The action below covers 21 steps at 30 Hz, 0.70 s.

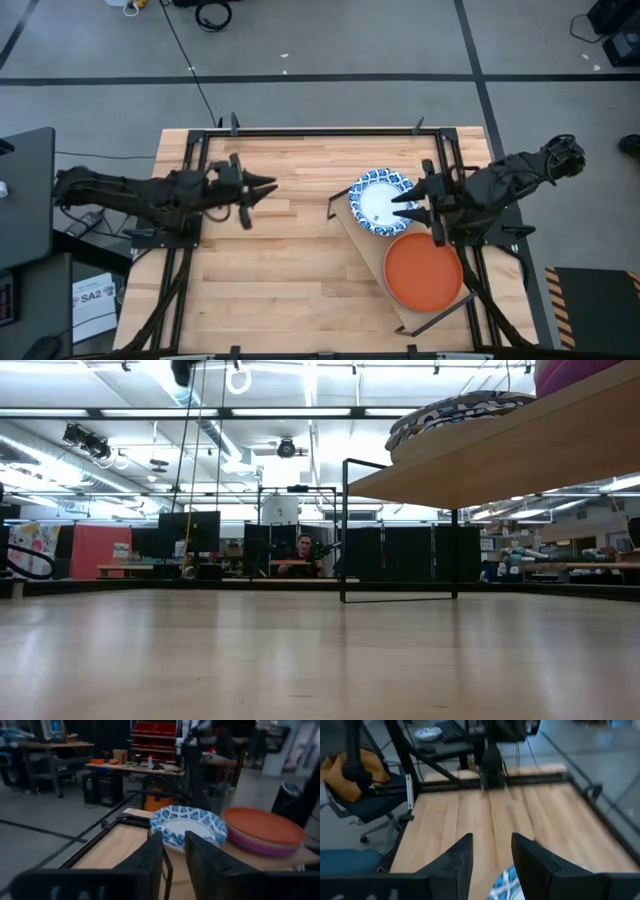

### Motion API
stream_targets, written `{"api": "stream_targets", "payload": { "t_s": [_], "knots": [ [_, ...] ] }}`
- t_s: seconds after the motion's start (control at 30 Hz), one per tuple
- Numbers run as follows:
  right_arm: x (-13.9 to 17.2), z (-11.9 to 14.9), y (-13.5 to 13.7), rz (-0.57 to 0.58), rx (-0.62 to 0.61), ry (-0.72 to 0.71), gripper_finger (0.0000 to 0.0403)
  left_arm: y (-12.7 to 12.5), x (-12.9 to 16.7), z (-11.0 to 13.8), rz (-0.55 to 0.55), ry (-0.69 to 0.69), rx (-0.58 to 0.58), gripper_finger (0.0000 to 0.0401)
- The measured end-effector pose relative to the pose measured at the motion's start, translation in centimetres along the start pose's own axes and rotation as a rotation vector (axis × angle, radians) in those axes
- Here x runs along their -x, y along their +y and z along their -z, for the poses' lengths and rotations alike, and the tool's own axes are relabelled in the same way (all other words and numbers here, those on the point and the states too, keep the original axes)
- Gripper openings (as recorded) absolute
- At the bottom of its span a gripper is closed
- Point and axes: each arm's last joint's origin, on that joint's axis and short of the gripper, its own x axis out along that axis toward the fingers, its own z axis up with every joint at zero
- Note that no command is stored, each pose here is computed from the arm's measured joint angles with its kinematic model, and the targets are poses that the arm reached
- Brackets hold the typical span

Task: Place and stack plates onto a shelf
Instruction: Return to Home Position

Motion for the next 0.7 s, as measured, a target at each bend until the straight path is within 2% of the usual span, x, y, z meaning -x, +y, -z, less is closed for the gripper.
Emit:
{"api": "stream_targets", "payload": {
  "t_s": [0.1,0.2,0.27,0.43,0.57,0.7],
  "knots": [
    [0.1,-0.4,-0.3,-0.017,0.061,-0.032,0.0138,-0.7,1.5,-0.1,-0.026,0.014,-0.058,0.0060],
    [0.6,-0.6,-0.9,-0.006,0.068,-0.046,0.0138,-0.8,3.4,-0.3,-0.058,0.030,-0.127,0.0028],
    [1.2,-0.6,-1.3,0.000,0.070,-0.054,0.0138,-0.5,4.6,-0.4,-0.039,0.043,-0.171,0.0011],
    [3.3,-0.4,-2.4,0.008,0.059,-0.076,0.0138,0.8,7.0,-0.1,-0.023,0.089,-0.208,0.0012],
    [4.9,-0.2,-3.2,0.009,0.044,-0.108,0.0138,1.8,8.1,2.3,-0.025,0.055,-0.197,0.0020],
    [6.0,-0.2,-3.7,0.006,0.029,-0.144,0.0137,2.6,9.0,5.0,-0.023,-0.035,-0.200,0.0014]
  ]
}}
